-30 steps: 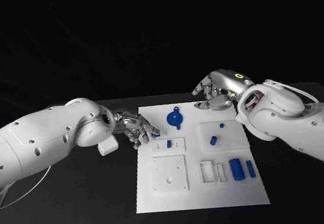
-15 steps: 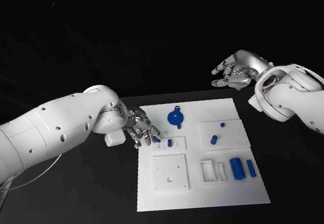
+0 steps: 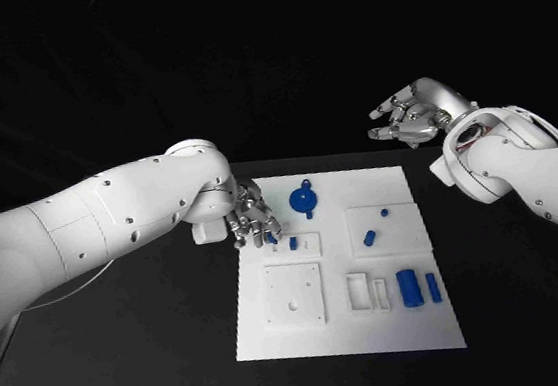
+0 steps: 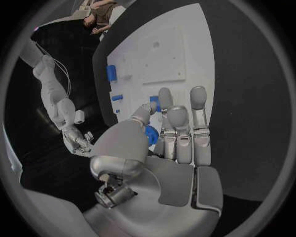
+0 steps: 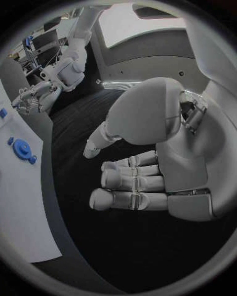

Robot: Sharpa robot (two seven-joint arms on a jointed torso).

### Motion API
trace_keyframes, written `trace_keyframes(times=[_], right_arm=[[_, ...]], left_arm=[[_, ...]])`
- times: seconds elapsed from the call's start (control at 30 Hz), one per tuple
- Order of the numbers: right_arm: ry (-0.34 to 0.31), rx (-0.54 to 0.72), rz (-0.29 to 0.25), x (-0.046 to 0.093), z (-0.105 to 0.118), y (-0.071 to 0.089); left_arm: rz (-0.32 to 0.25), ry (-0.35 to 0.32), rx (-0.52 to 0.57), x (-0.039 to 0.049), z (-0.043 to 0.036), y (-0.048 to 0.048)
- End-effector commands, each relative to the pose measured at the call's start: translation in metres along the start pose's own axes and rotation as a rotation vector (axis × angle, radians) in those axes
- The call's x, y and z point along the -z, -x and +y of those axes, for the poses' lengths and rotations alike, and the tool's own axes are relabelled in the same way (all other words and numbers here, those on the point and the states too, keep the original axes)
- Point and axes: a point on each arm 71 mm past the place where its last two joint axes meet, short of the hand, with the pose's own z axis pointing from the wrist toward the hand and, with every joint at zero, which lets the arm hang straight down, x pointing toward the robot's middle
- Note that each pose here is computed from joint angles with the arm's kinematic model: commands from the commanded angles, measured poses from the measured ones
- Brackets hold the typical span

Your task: Assemble the parts on the task board

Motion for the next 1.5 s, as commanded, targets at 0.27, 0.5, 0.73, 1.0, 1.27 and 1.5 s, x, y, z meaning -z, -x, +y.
trace_keyframes(times=[0.27, 0.5, 0.73, 1.0, 1.27, 1.5], right_arm=[[0.004, -0.012, 0.006, -0.001, -0.001, 0.000], [-0.001, -0.014, 0.009, -0.001, -0.002, -0.001], [-0.005, -0.014, 0.021, -0.002, -0.003, -0.003], [-0.010, -0.013, 0.028, -0.002, -0.004, -0.003], [-0.015, -0.012, 0.031, -0.002, -0.005, -0.004], [-0.019, -0.010, 0.035, -0.002, -0.006, -0.004]], left_arm=[[-0.082, 0.032, -0.047, -0.0073, -0.0039, -0.0062], [-0.098, 0.039, -0.053, -0.0126, -0.0020, -0.0120], [-0.102, 0.040, -0.056, -0.0158, -0.0020, -0.0169], [-0.106, 0.042, -0.075, -0.0180, -0.0020, -0.0207], [-0.089, 0.040, -0.088, -0.0184, -0.0026, -0.0241], [-0.074, 0.043, -0.103, -0.0177, -0.0006, -0.0260]])
